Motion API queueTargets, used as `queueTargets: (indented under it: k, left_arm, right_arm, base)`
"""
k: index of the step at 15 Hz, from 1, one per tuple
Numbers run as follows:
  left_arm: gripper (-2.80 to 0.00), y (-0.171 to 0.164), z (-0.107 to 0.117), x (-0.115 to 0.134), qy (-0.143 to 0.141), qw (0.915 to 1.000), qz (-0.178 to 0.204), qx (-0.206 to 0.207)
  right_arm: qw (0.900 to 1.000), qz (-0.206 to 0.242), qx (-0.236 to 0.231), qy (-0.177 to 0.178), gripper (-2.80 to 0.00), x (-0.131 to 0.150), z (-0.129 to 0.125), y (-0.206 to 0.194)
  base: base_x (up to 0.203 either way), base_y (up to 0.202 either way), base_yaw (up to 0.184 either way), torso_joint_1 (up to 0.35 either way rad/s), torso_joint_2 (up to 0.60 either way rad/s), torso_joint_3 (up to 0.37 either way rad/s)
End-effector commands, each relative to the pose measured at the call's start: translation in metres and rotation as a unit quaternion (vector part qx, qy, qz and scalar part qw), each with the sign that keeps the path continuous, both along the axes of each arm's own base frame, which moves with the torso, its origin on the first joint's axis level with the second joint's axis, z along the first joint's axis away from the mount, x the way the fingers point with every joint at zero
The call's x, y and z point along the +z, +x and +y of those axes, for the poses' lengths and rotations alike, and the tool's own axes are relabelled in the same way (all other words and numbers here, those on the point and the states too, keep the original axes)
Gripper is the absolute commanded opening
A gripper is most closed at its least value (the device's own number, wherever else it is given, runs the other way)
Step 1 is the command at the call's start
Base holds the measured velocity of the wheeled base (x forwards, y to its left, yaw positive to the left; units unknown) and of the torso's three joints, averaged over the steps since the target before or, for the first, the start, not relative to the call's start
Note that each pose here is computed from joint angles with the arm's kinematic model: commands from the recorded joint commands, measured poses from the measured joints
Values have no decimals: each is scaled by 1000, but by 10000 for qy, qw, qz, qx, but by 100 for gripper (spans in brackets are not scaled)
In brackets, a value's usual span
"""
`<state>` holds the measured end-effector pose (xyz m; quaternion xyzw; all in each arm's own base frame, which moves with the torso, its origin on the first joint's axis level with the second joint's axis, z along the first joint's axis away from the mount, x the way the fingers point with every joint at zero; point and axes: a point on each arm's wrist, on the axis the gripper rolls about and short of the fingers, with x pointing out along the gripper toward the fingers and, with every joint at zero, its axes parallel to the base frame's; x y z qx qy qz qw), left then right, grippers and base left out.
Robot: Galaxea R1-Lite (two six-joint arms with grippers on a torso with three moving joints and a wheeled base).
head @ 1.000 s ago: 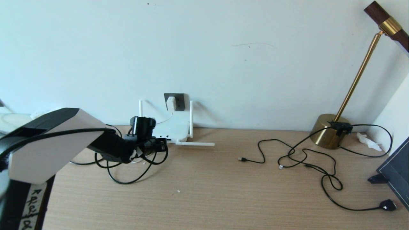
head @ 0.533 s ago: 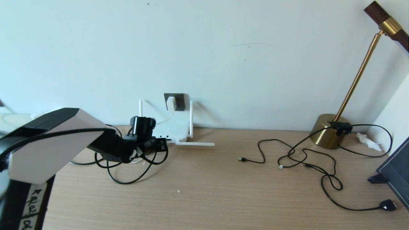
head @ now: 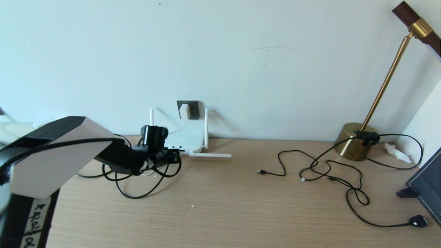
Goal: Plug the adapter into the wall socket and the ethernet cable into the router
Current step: Plug cable into router interface
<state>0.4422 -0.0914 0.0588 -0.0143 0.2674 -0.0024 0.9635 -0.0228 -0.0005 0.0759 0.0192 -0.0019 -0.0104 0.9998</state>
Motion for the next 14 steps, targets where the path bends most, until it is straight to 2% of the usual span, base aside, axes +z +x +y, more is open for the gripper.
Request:
queueTargets:
  k: [1,14]
  left_arm:
    - [-280,-1,0,1,-4,10000,-5,3]
    - [-280,-4,-3,0,6,10000,24,-29]
  right_arm:
    - [10000,-6,4,0,-280,0,0,0]
    - [10000,0,4,0,-280,0,0,0]
  base:
    - [0,0,0,0,0,0]
    - [0,0,0,0,0,0]
